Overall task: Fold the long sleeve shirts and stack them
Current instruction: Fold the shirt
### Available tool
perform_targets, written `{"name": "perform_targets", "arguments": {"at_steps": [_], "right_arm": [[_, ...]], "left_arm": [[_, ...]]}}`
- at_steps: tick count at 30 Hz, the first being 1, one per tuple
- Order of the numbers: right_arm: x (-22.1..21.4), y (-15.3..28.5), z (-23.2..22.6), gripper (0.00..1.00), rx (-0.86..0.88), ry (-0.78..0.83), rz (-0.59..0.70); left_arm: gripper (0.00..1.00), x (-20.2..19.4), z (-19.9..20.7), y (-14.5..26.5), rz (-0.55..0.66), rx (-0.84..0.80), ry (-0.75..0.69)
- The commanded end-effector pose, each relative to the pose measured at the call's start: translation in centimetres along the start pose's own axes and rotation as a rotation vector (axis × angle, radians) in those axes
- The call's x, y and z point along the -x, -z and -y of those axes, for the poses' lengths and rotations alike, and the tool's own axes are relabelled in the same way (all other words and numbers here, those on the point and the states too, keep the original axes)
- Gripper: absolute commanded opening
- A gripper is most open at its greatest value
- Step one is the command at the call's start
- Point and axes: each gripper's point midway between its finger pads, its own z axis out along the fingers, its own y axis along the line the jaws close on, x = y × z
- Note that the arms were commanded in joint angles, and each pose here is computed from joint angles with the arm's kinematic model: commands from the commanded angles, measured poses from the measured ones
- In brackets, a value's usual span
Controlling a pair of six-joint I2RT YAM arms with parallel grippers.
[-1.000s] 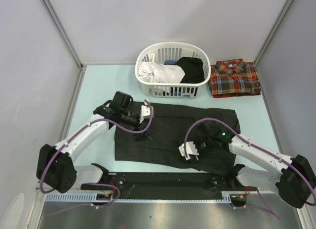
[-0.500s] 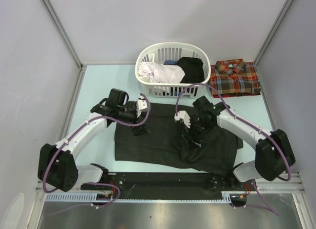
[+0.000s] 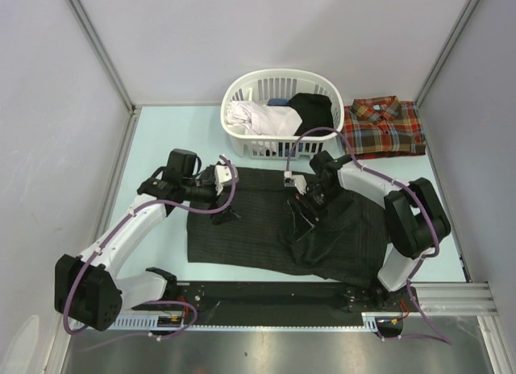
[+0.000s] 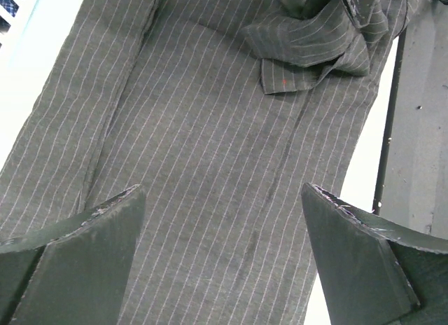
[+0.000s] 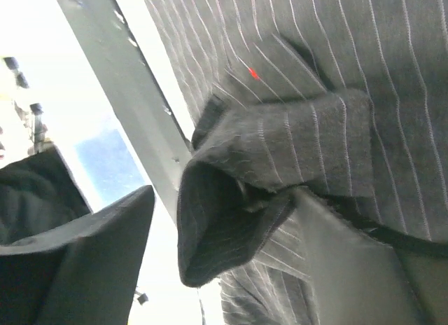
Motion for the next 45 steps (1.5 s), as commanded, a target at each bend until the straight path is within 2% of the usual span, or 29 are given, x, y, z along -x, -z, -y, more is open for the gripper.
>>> {"name": "perform_targets", "arguments": {"at_steps": [1, 4, 7, 8, 10, 11, 12, 13, 16, 19, 21, 22, 25, 26, 33, 38, 42, 45], "right_arm": [[2.9, 0.6, -2.0, 0.91, 0.089, -0.105, 0.044], [3.4, -0.1, -2.0, 0.93, 0.062, -0.119, 0.019], [3.1, -1.3, -1.0, 0.81, -0.025, -0.1, -0.012], [3.2, -1.4, -0.8, 0.64, -0.037, -0.1, -0.015], [3.3, -1.2, -0.3, 0.4, -0.076, -0.084, -0.017], [3.3, -1.0, -0.3, 0.24, -0.083, -0.054, -0.016], [3.8, -0.2, -0.6, 0.17, -0.081, -0.015, 0.011], [4.2, 0.5, -1.1, 0.01, -0.066, 0.023, 0.042], [6.2, 3.8, -3.9, 0.0, -0.023, 0.261, 0.19], [8.0, 6.9, -7.4, 0.0, -0.036, 0.618, 0.34], [9.2, 8.0, -9.0, 0.0, -0.064, 0.824, 0.414], [9.3, 8.6, -10.2, 0.0, -0.074, 0.908, 0.432], [9.0, 8.9, -11.9, 0.0, -0.086, 1.108, 0.416], [8.6, 9.0, -12.2, 0.0, -0.094, 1.143, 0.392], [5.0, 7.4, -13.6, 0.0, -0.138, 1.553, 0.217], [3.8, 6.6, -13.5, 0.0, -0.196, 1.68, 0.143], [3.1, 6.8, -13.8, 0.0, -0.214, 1.766, 0.111], [2.1, 6.7, -13.8, 0.0, -0.203, 1.827, 0.072]], "left_arm": [[0.97, 0.3, 0.2, 0.7, 0.018, 0.022, 0.003], [0.97, 0.2, -0.1, 0.8, 0.013, 0.039, 0.009], [0.98, 0.3, -1.1, 1.1, 0.008, 0.085, 0.038], [0.98, 0.2, -1.3, 1.2, 0.009, 0.095, 0.052], [0.98, 0.4, -2.0, 1.7, 0.015, 0.123, 0.06], [0.98, 0.6, -2.0, 1.8, 0.02, 0.125, 0.062], [0.99, 1.0, -1.6, 1.9, 0.039, 0.101, 0.061], [0.99, 1.3, -1.2, 2.0, 0.052, 0.082, 0.036], [0.98, 2.6, 1.2, 1.8, 0.126, -0.046, 0.016], [0.97, 3.5, 3.9, 0.5, 0.159, -0.181, -0.035], [0.97, 4.1, 5.3, -0.7, 0.171, -0.225, -0.108], [0.97, 5.7, 4.6, -1.0, 0.224, -0.189, -0.142], [0.99, 7.0, 4.3, -1.5, 0.298, -0.145, -0.115], [0.99, 8.8, 3.7, -1.2, 0.363, -0.104, -0.172], [0.99, 9.0, 7.6, -3.8, 0.408, -0.18, -0.241], [0.99, 9.0, 10.1, -5.9, 0.413, -0.268, -0.227], [1.0, 8.8, 10.2, -6.9, 0.419, -0.286, -0.179], [1.0, 9.2, 10.3, -6.9, 0.445, -0.286, -0.245]]}}
